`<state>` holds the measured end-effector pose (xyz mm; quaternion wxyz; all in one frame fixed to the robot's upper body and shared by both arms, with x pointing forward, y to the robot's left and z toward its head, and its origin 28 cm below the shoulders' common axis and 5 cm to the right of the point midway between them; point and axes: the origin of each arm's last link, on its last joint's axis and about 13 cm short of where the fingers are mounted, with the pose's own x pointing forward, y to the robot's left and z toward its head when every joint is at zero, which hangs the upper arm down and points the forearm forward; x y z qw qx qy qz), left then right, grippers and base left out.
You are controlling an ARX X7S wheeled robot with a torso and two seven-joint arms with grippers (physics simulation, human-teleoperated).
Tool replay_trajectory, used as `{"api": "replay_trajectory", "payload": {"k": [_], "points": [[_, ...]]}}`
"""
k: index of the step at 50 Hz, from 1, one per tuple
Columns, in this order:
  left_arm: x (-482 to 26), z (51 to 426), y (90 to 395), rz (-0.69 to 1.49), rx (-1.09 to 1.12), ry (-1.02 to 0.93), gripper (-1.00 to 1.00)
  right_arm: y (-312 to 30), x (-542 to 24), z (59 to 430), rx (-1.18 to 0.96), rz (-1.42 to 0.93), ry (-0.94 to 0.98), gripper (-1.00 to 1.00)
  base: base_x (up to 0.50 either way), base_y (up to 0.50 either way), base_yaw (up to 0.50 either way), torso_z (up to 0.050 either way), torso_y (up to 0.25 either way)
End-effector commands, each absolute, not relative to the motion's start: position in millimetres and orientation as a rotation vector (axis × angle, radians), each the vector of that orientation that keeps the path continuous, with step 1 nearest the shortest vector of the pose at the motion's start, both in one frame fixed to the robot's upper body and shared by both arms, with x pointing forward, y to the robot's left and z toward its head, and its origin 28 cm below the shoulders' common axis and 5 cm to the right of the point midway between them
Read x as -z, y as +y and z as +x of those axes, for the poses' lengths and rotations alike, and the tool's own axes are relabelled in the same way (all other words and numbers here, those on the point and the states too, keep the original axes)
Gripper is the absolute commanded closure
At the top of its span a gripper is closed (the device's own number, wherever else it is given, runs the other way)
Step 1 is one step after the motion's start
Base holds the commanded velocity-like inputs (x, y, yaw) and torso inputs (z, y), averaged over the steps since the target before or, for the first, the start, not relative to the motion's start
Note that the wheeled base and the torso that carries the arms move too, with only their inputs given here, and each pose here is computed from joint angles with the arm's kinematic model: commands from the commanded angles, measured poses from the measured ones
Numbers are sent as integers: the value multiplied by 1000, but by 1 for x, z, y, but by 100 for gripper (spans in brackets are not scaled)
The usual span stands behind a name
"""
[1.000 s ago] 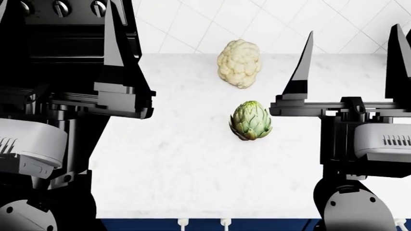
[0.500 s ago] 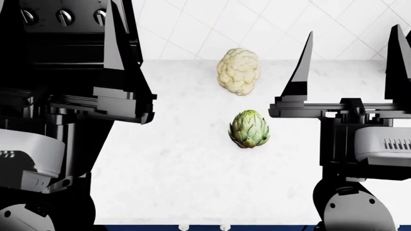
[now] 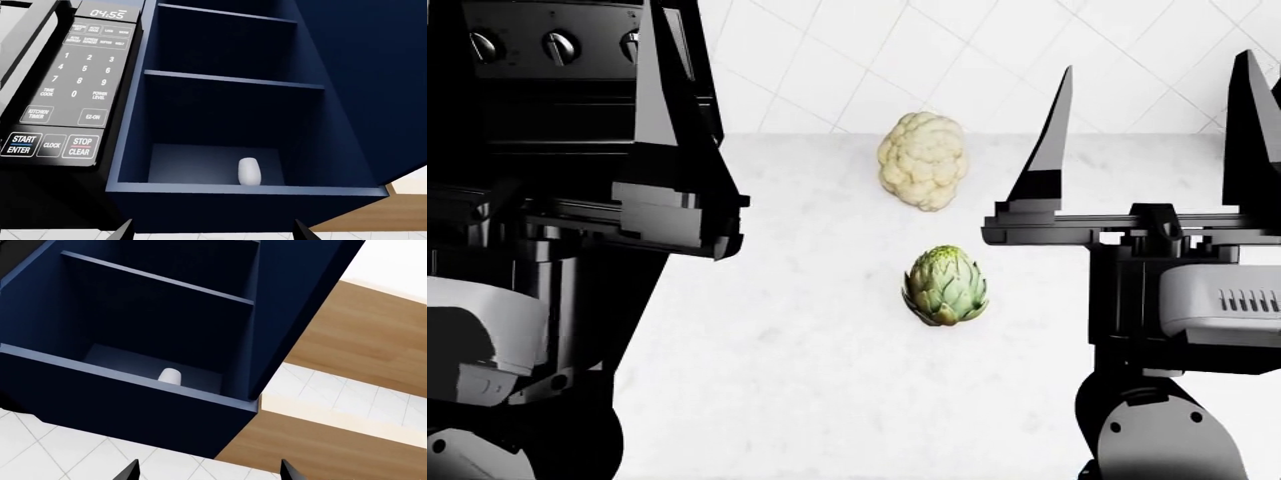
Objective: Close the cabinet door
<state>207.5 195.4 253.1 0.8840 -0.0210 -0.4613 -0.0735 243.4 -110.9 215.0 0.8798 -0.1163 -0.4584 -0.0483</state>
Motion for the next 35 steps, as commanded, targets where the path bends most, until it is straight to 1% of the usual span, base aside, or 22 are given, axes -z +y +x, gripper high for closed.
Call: {"api": "replay_trajectory", "payload": {"k": [1,9,17,20,22,24,27,35], "points": [[-254,208,197,-87,145,-956,-100,-110,-213,243,92,-246,-951,-100,500,0,0,0,0],[-254,208,196,-95,143,-959,-100,-110,-213,246,108,-243,-936,-100,485,0,0,0,0],[-254,207,197,-93,141,-962,-100,-112,-215,244,121,-204,-935,-100,0,0,0,0,0],[-254,206,196,-94,144,-963,-100,-117,-227,237,119,-129,-985,-100,0,0,0,0,0],[-254,206,197,-95,144,-964,-100,-120,-235,233,137,-120,-1011,-100,0,0,0,0,0],[-255,205,197,-99,146,-967,-100,-129,-248,223,184,-74,-1073,-100,0,0,0,0,0],[-256,203,197,-103,150,-970,-100,-138,-265,213,199,16,-1131,-100,0,0,0,0,0],[-258,200,197,-108,154,-976,-100,-148,-288,204,217,63,-1200,-100,0,0,0,0,0]]}}
